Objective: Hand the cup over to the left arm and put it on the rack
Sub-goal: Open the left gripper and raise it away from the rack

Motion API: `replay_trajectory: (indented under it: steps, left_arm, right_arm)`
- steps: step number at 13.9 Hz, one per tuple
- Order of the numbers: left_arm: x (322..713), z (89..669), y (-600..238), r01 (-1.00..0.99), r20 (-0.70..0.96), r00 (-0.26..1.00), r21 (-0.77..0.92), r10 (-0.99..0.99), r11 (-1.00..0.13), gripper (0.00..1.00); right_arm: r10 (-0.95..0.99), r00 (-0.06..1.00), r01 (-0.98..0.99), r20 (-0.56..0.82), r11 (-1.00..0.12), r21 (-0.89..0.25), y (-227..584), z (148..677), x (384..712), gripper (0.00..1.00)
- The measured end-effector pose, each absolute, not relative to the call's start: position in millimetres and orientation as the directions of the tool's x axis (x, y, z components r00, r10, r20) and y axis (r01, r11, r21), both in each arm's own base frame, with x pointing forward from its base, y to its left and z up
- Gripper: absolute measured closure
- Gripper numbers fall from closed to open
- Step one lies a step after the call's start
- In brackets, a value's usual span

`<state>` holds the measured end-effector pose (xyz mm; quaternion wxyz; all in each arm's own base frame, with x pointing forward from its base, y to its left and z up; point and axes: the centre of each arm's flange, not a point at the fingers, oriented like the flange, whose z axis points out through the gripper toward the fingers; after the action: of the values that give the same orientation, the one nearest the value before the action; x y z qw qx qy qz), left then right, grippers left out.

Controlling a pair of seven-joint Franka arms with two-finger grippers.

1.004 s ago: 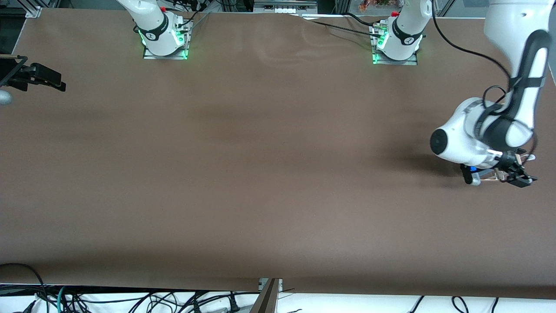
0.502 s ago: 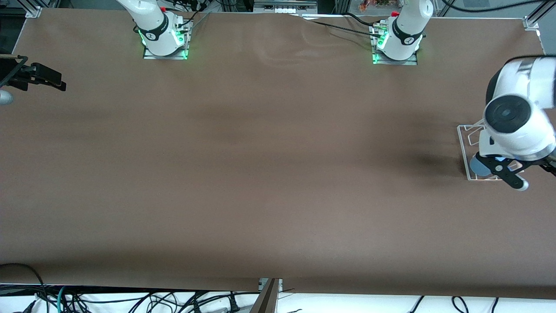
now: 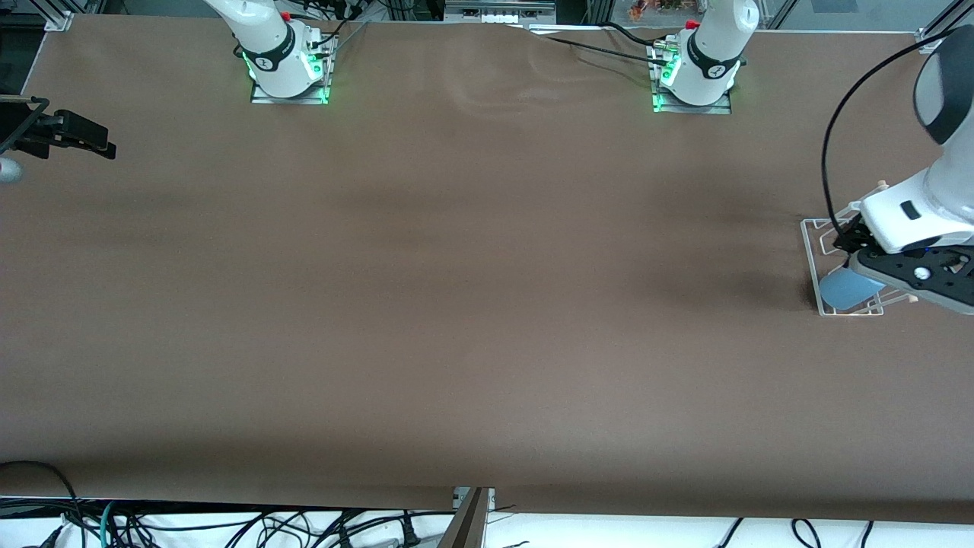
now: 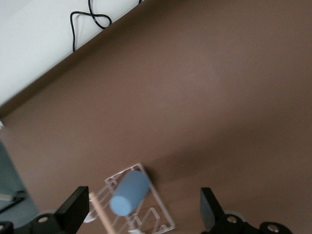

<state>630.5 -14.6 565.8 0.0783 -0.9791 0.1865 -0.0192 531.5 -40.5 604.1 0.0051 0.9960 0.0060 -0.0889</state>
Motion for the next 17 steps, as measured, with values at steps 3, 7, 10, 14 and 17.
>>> replay_trajectory:
  steps: [3, 7, 10, 14, 17]
  left_arm:
    - [616.5, 575.3, -25.3, -0.021, -0.003, 1.0, 0.01, -0.021, -1.0, 0.0]
    - [602.8, 589.9, -11.0, 0.127, -0.038, 0.991, 0.035, 0.126, -0.991, 0.0]
    - [597.4, 588.2, -11.9, 0.134, -0.076, 0.988, 0.028, 0.131, -0.991, 0.0]
    - [584.7, 594.5, -16.8, 0.139, -0.099, 0.986, 0.02, 0.136, -0.99, 0.0]
    - [581.4, 596.5, -17.1, 0.117, -0.089, 0.989, 0.022, 0.114, -0.993, 0.0]
  right_arm:
    - [0.011, 0.984, 0.013, -0.178, -1.0, 0.009, -40.5, 604.1, 531.5, 0.0]
    - [0.011, 0.984, 0.013, -0.178, -1.0, 0.009, -40.5, 604.0, 531.5, 0.0]
    - [0.011, 0.984, 0.013, -0.18, -1.0, 0.009, -40.6, 602.9, 532.0, 0.0]
    - [0.011, 0.983, 0.012, -0.181, -1.0, 0.009, -40.6, 602.3, 532.4, 0.0]
    - [0.01, 0.983, 0.012, -0.181, -1.0, 0.009, -40.7, 602.2, 532.4, 0.0]
